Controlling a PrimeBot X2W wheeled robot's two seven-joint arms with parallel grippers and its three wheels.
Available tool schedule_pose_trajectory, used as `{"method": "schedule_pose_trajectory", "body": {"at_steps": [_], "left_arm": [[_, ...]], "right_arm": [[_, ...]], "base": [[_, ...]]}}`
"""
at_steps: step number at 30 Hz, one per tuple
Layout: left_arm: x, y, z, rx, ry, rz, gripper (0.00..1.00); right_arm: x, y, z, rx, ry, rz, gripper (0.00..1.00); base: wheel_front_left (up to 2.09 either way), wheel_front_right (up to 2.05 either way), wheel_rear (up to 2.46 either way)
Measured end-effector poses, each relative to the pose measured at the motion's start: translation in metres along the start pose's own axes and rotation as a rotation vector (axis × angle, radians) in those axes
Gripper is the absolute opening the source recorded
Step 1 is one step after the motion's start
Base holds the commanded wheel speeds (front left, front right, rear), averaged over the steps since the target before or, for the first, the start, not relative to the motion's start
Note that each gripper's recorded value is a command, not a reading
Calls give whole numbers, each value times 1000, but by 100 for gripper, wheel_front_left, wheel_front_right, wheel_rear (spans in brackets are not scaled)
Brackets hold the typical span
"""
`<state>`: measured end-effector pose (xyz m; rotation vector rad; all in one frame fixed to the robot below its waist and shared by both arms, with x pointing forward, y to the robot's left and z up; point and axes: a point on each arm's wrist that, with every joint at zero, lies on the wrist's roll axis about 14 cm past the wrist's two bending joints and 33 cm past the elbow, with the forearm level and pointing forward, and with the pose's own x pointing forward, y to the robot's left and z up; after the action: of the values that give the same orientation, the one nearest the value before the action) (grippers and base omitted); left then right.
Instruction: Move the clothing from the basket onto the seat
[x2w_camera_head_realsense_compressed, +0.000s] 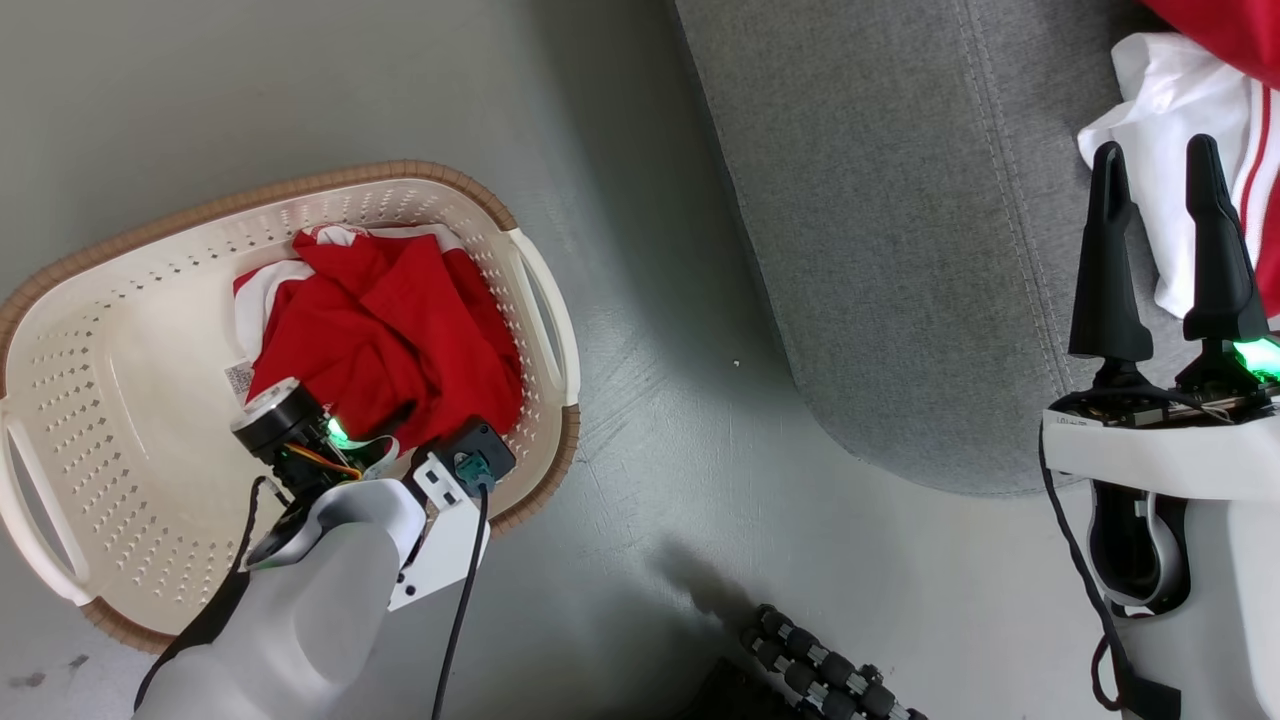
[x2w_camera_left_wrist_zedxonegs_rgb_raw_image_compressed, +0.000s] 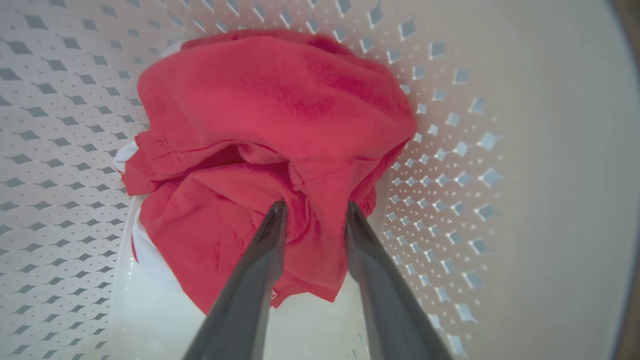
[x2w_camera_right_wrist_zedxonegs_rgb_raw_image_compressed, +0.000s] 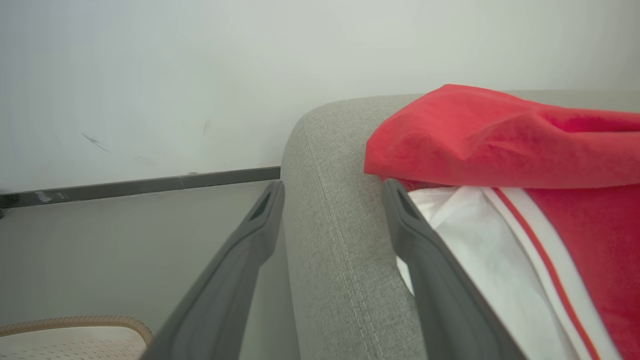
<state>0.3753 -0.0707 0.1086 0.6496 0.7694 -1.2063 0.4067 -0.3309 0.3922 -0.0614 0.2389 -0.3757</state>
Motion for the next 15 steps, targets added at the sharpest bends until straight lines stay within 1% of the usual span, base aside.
{"method": "schedule_pose_trajectory", "body": {"at_steps": [5,6,7,15], "left_arm": [[0,-5,-10,-7,27,-12,13],[0,-5,-11,-8,31,-12,1],[0,-4,-12,-9,33,-5,0],[3,9,-4,-16,-3,35,0]], "right_arm": [[2,4,-2,1,0,10,100],[3,5,-1,2,-2,12,100],[3,6,-1,2,-5,15,100],[6,11,-3,4,-2,28,100]], "base": [[0,0,0],[0,0,0],[0,0,0],[0,0,0]]}}
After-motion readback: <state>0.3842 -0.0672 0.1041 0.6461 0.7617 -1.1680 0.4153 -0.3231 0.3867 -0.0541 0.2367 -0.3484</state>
